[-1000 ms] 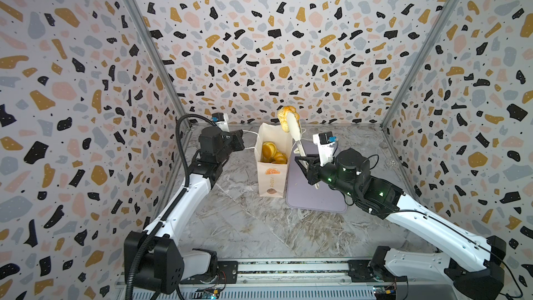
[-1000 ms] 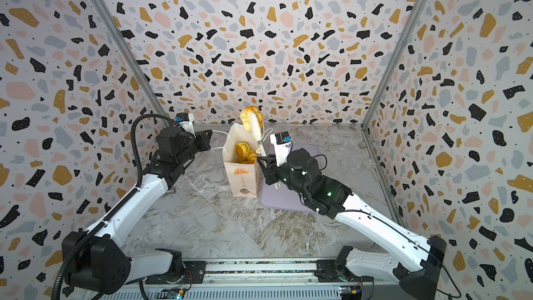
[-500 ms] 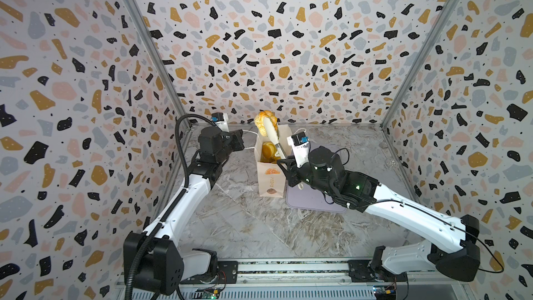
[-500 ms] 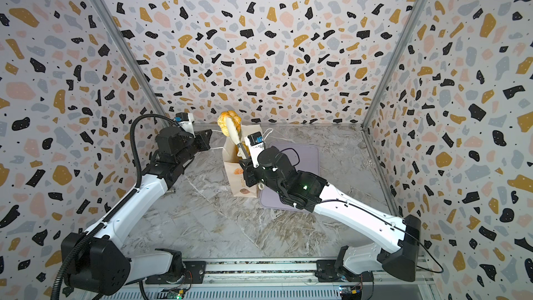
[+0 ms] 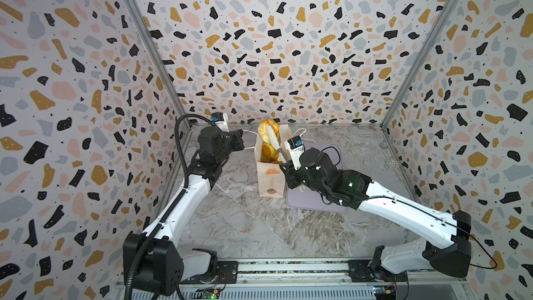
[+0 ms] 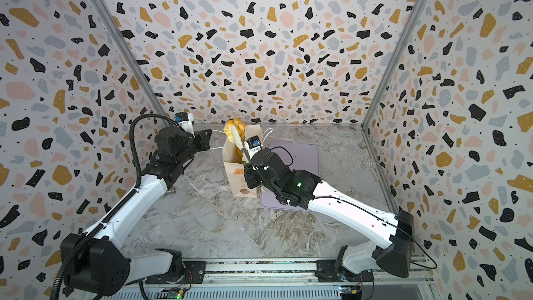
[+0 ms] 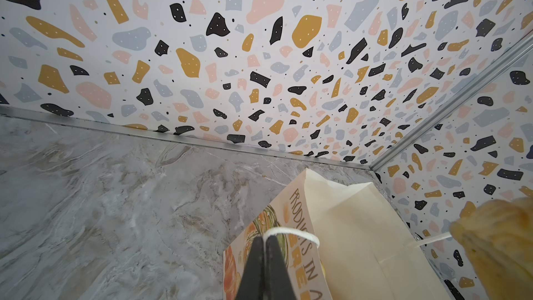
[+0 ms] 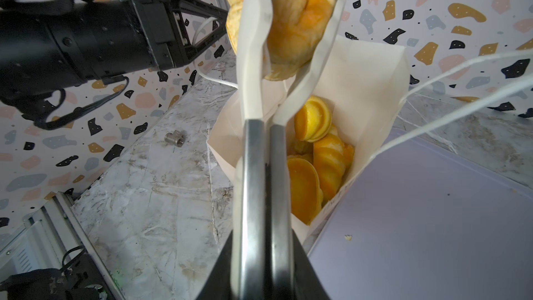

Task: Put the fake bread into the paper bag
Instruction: 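Lower the pastry into the bag and open the tongs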

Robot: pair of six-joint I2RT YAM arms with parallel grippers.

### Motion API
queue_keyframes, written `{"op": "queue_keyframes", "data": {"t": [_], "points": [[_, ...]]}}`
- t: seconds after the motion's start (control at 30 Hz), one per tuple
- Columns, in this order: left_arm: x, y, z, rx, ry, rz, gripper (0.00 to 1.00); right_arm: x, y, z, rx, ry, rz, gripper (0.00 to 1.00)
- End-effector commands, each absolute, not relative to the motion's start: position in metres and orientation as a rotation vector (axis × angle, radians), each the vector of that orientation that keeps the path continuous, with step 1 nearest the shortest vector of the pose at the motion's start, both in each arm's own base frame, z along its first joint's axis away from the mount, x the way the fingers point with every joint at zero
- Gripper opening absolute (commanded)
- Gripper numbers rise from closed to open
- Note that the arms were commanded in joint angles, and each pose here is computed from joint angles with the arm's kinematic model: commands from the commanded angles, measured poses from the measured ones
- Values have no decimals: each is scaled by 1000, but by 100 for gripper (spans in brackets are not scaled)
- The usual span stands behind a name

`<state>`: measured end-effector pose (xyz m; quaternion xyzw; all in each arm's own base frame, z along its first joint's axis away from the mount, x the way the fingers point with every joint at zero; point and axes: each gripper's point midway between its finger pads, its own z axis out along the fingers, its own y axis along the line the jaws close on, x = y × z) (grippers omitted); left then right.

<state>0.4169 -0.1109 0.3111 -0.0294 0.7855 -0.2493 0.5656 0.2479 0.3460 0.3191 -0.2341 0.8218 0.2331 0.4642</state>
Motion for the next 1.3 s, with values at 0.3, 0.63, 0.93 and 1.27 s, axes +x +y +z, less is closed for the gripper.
{"op": "queue_keyframes", "data": {"t": [0.3, 0.63, 0.93, 1.27], "points": [[412, -114, 326, -48, 1797, -606, 0, 254, 337, 329, -554, 2025, 496, 29], [411, -114, 329, -46, 1790, -609, 0, 256, 336, 323, -555, 2058, 455, 38], [412, -114, 328, -49, 1791, -607, 0, 256, 331, 334, -530, 2033, 467, 51], [409, -114, 333, -42, 1783, -606, 0, 252, 325, 352, -506, 1979, 514, 50]]}}
